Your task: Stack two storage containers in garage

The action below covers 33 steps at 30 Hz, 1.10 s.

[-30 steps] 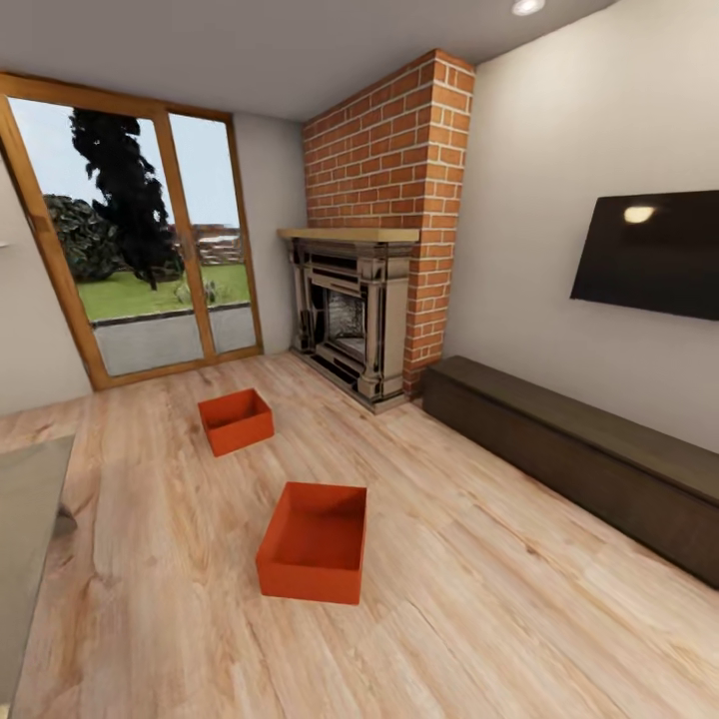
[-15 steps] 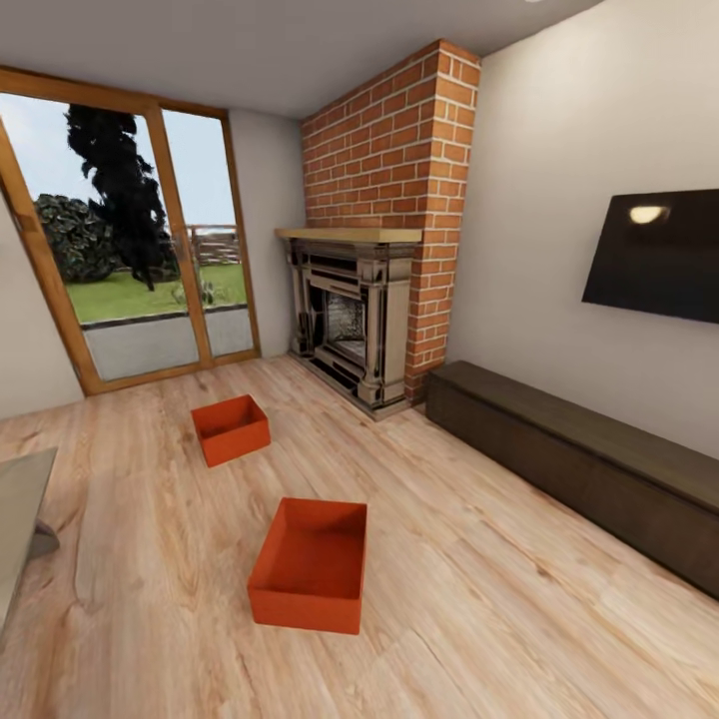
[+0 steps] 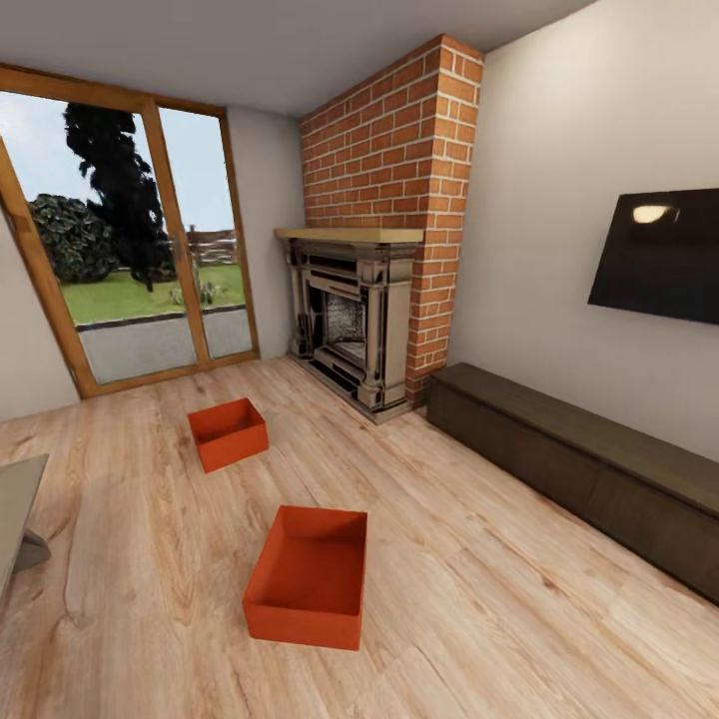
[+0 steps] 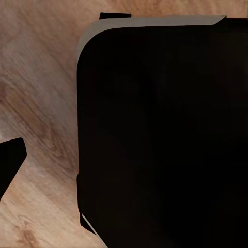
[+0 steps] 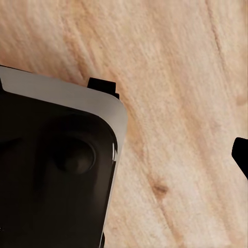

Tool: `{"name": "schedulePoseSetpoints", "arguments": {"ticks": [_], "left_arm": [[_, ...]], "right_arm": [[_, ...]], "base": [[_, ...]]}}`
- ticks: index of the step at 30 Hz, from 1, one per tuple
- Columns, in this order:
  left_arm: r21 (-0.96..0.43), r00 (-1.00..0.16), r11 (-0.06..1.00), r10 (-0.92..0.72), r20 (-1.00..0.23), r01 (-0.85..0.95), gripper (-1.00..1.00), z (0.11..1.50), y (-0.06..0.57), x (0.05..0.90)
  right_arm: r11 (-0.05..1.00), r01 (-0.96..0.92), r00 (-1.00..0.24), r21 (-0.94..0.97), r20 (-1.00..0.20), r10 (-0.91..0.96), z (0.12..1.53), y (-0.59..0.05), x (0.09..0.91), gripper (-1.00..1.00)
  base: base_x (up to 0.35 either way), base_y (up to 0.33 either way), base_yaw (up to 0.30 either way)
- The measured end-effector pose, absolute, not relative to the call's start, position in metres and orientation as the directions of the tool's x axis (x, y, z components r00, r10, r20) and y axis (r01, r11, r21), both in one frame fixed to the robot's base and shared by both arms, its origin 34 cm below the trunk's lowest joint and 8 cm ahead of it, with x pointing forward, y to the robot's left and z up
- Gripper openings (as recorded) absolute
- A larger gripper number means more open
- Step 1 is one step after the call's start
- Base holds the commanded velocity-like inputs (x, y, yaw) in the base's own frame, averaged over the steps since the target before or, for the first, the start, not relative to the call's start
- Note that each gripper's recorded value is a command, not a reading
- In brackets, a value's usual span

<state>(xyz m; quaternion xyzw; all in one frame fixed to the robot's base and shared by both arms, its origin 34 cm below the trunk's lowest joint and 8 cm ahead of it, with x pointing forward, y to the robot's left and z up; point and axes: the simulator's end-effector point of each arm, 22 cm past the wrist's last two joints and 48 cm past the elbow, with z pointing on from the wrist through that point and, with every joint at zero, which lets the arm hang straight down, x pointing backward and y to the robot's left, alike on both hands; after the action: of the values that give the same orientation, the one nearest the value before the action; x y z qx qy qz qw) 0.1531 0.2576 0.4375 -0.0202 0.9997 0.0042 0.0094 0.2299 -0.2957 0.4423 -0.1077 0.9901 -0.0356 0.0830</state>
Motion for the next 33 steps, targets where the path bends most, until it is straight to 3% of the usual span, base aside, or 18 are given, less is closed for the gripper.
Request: {"name": "schedulePoseSetpoints", "arguments": {"ticks": [14,33], "left_arm": [[0.008,-0.999,0.999,-0.040,-0.019,-0.040,1.00,0.4375,0.2575,0.1531],[0.009,-0.999,0.999,-0.040,-0.019,-0.040,1.00,0.4375,0.2586,0.1531]], "right_arm": [[0.974,-0.207,-0.963,-0.087,-0.157,-0.219,0.4423,-0.2951,0.2299,1.00],[0.974,-0.207,-0.963,-0.087,-0.157,-0.219,0.4423,-0.2949,0.2300,1.00]], "base": [[0.018,0.003,0.000],[0.244,0.092,-0.015]]}}
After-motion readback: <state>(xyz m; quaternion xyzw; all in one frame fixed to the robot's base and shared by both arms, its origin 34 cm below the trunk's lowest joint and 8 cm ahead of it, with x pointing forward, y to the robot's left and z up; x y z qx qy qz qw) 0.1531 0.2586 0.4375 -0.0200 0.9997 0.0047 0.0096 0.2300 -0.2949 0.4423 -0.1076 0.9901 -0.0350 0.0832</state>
